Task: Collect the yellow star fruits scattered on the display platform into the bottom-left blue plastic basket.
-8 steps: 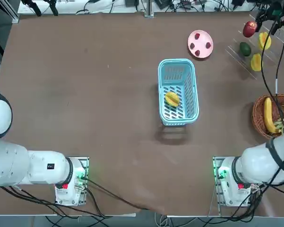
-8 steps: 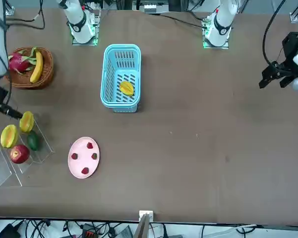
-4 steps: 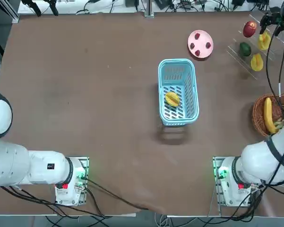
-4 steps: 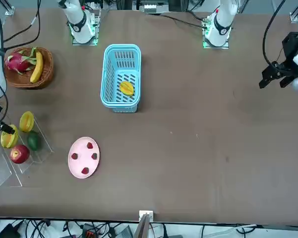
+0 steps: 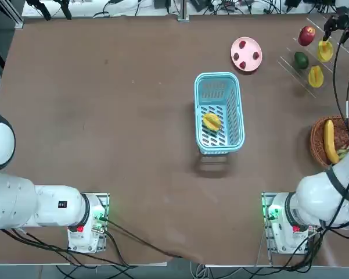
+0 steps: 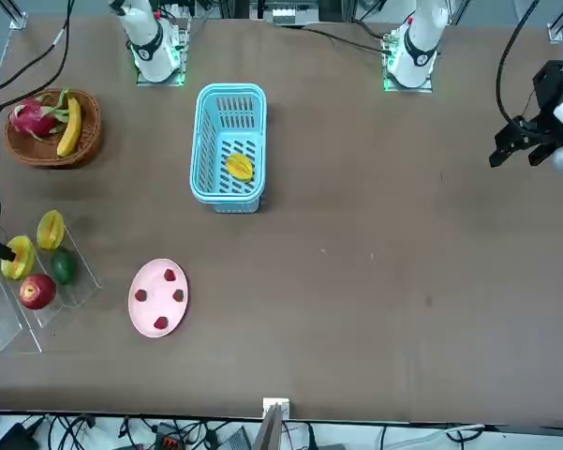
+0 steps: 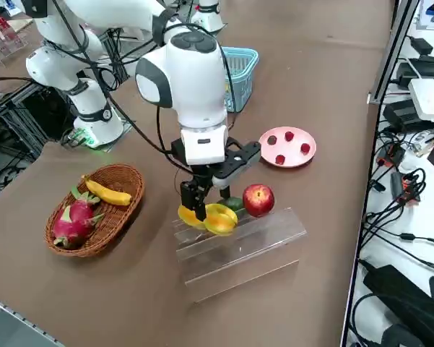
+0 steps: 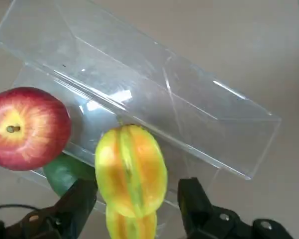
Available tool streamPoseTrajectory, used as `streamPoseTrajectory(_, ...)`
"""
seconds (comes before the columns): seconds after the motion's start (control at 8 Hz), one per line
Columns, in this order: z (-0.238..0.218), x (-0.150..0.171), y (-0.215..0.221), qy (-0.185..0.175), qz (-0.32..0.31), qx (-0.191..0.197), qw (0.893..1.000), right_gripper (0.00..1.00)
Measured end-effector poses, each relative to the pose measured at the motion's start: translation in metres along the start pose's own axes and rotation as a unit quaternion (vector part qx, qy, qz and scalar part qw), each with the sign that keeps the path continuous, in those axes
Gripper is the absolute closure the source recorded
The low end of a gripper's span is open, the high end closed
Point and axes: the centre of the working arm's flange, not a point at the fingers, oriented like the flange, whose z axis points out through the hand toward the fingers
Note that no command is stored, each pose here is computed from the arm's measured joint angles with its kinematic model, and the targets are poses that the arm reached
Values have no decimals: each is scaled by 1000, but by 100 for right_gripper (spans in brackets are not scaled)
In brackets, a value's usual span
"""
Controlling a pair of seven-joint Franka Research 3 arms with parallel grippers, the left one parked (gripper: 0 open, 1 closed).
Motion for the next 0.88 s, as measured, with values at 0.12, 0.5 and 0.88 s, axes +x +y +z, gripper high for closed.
streamPoseTrajectory(0.12,7,0,-3,-4,5,13,1000,0)
streamPoseTrajectory(0.5,22,-1,-4,-13,-14,24,1000,0)
streamPoseTrajectory(0.88,26,-2,8,-15,-19,24,999,4)
